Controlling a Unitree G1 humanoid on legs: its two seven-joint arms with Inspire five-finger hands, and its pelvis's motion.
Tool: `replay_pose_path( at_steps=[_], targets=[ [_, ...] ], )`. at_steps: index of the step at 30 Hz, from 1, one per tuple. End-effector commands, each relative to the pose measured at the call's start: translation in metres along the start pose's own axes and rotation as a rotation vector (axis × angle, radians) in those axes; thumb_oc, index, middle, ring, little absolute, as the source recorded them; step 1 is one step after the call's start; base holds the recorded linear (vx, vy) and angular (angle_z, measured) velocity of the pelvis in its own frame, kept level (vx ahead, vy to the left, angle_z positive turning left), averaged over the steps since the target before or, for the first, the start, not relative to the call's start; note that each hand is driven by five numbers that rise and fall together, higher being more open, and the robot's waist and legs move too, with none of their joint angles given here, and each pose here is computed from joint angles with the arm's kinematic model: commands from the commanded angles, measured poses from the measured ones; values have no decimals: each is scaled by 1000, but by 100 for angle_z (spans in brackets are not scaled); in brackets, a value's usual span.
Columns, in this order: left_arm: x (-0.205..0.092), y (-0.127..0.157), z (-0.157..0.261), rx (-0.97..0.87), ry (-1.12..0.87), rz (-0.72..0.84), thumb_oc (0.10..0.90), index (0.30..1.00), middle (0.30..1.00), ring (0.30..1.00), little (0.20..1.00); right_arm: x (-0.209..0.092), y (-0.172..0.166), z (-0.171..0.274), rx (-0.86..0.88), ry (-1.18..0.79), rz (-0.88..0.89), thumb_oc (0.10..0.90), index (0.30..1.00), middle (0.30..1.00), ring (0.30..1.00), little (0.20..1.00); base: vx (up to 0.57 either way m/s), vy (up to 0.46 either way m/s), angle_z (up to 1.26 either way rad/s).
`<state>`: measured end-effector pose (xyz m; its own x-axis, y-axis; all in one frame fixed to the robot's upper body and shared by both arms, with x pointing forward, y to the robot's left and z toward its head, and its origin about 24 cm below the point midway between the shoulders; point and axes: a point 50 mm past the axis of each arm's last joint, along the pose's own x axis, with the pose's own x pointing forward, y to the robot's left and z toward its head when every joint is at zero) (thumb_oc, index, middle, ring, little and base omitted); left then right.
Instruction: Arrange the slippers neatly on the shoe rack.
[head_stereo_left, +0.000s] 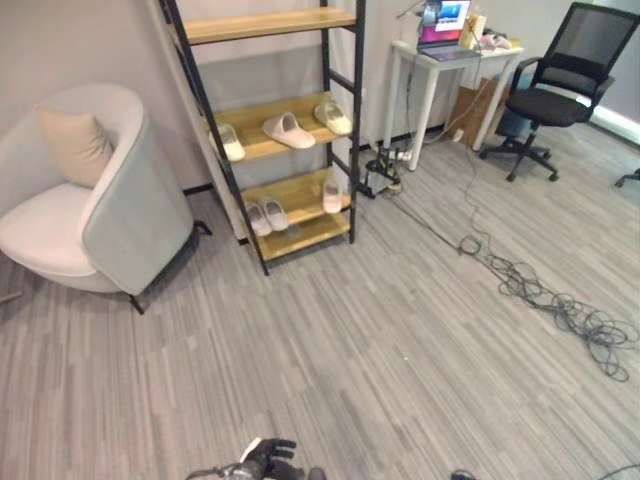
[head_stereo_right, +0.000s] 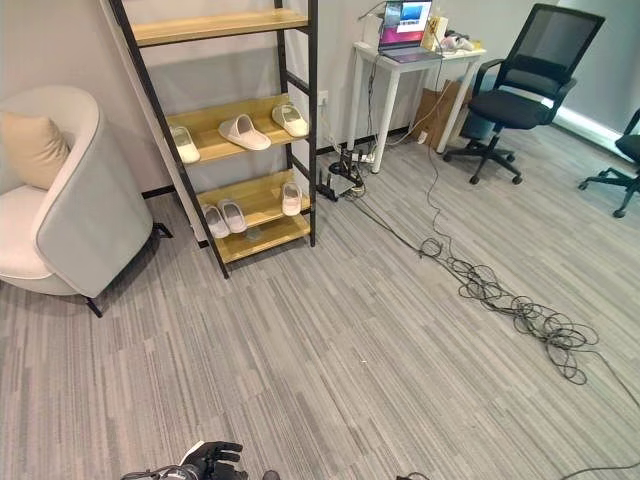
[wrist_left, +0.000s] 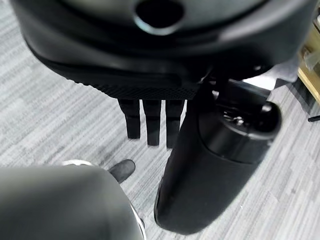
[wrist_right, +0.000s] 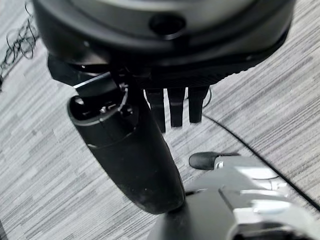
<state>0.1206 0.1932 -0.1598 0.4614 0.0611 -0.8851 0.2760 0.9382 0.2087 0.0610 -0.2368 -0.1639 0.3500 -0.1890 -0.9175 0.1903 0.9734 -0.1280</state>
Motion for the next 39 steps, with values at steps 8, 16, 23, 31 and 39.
replay_pose_path(
  at_steps=[8, 16, 23, 31, 39],
  targets=[
    [6, -1, 41, 15, -118, 10, 800, 900, 900, 900, 900, 3, -7, 20, -52, -62, -20, 800, 900, 900, 900, 900, 13, -10, 0],
    [7, -4, 43, 35, -119, 0, 800, 900, 900, 900, 900, 3, -8, 22, -72, -66, -20, 800, 900, 900, 900, 900, 23, -25, 2],
    [7, -5, 47, 16, -133, -4, 800, 900, 900, 900, 900, 3, -8, 23, -99, -69, -18, 800, 900, 900, 900, 900, 16, -38, 1],
    [7, -5, 49, 1, -138, 8, 800, 900, 900, 900, 900, 3, -14, 25, -85, -74, -40, 800, 900, 900, 900, 900, 4, -49, 0],
    [7, -3, 46, -20, -126, 23, 800, 900, 900, 900, 900, 2, -18, 23, -53, -73, -62, 800, 900, 900, 900, 900, 46, -10, 2]
  ],
)
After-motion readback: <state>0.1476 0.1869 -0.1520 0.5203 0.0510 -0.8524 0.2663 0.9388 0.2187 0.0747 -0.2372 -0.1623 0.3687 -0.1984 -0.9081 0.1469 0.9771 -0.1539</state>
